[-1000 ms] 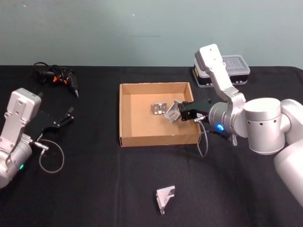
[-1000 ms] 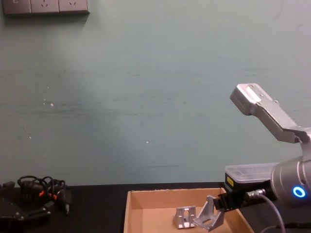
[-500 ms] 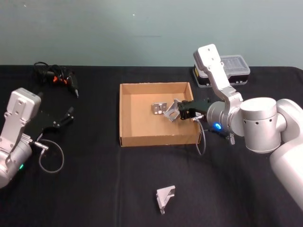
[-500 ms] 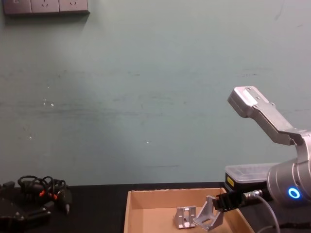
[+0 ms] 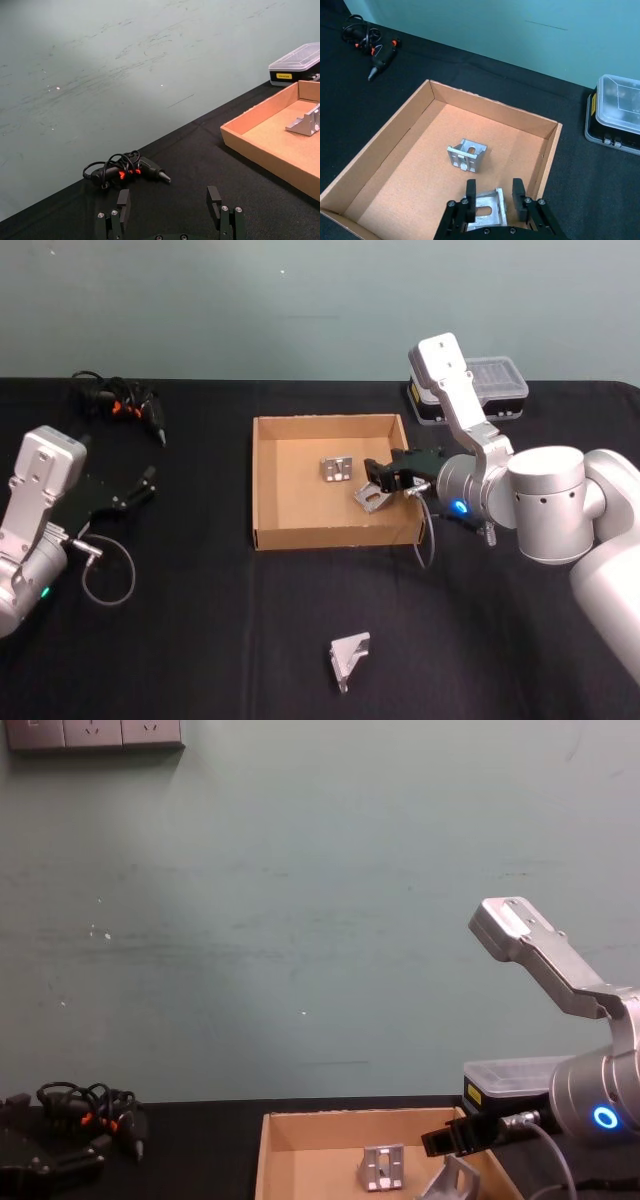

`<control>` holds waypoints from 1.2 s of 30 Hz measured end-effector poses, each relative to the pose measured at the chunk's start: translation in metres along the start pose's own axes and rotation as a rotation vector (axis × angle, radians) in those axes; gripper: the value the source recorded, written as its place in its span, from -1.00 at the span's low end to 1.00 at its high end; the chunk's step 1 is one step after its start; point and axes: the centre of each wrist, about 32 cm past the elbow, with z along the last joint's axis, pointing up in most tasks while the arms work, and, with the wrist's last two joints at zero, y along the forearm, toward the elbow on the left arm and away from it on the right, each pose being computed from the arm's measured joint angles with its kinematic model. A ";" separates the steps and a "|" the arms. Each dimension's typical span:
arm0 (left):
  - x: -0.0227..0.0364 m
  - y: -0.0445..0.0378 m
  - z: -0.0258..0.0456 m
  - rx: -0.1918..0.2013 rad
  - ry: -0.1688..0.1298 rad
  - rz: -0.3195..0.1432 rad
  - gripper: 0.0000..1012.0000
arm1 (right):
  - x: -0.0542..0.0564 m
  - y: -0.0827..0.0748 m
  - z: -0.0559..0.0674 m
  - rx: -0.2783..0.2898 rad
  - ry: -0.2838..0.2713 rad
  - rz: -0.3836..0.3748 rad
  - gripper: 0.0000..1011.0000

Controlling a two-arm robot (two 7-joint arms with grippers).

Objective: Use one hand to pick up the angle iron from the table and place it into the box.

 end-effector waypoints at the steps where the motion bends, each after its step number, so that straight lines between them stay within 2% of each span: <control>1: 0.0000 0.0000 0.0000 0.000 0.000 0.000 0.98 | 0.000 0.000 0.000 0.000 0.000 0.000 -0.13; 6: 0.0000 0.0000 0.0000 0.000 0.000 0.000 0.98 | 0.000 0.000 0.000 0.000 0.000 0.000 0.27; 7: 0.0000 0.0000 0.0000 0.000 0.000 0.000 0.98 | 0.000 0.000 0.000 0.000 0.000 0.000 0.27; 13: 0.0000 0.0000 0.0000 0.000 0.000 0.000 0.98 | 0.000 0.000 0.000 0.000 0.000 0.000 0.69; 18: 0.0000 0.0000 0.0000 0.000 0.000 0.000 0.98 | 0.000 0.000 0.000 0.000 0.000 0.000 0.92; 20: 0.0000 0.0000 0.0000 0.000 0.000 0.000 0.98 | 0.000 0.000 0.000 0.000 0.000 0.000 0.98; 29: 0.0000 0.0000 0.0000 0.000 0.000 0.000 0.98 | -0.001 -0.006 0.001 0.013 -0.003 0.007 0.98; 36: 0.0000 0.0000 0.0000 0.000 0.000 0.000 0.98 | 0.000 -0.029 -0.001 0.039 -0.006 0.045 0.98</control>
